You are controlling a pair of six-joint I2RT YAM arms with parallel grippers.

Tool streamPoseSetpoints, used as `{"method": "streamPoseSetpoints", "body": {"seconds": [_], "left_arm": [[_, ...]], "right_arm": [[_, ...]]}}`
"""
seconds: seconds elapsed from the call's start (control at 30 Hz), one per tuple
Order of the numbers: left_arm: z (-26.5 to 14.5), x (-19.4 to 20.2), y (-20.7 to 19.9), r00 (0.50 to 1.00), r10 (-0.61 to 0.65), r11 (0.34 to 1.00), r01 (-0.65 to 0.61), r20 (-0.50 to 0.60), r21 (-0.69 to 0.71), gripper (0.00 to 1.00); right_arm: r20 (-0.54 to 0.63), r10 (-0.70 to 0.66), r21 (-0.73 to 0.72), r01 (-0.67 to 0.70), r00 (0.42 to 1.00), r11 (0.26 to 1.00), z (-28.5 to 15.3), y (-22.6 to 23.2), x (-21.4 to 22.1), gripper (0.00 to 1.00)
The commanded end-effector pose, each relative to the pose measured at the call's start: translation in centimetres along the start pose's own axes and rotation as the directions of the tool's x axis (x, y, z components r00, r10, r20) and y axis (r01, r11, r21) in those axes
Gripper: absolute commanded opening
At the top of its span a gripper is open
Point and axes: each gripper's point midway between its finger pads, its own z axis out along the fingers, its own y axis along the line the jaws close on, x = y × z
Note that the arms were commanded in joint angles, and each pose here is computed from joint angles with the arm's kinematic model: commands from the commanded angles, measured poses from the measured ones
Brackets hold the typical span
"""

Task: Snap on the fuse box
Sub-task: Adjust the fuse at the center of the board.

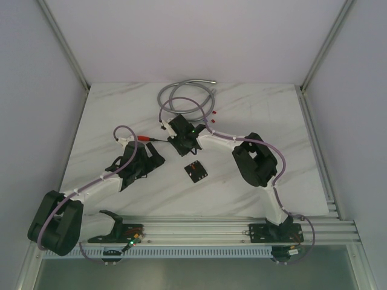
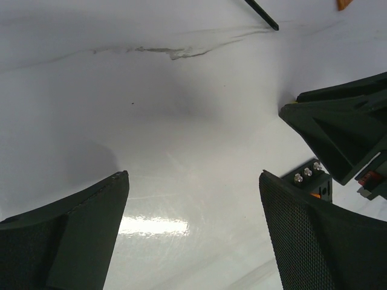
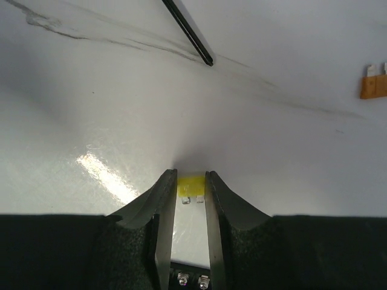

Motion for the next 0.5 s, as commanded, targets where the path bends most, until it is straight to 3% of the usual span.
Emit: {"method": "streamPoseSetpoints", "body": {"seconds": [0.0,0.17,0.47], "left_arm": [[0.0,0.0,-0.9,0.999,0.034,0.998,-0.034,0.0,0.058,0.96],[-0.2,-0.1,-1.7,0.999,0.048,0.994,-0.049,0.012,0.096,0.95],[-0.4,0.1,-2.4,0.998,0.056,0.99,-0.057,0.009,0.132,0.95]], "right_arm": [[0.032,0.089,0.039,-0.09,0.996,0.995,-1.8,-0.4,-1.1,0.26],[0.061,0.22,0.139,-0.226,0.974,0.964,-3.2,-2.7,-1.1,0.27],[0.038,0.369,0.266,-0.365,0.929,0.892,-5.3,-7.2,2.6,0.28]]}}
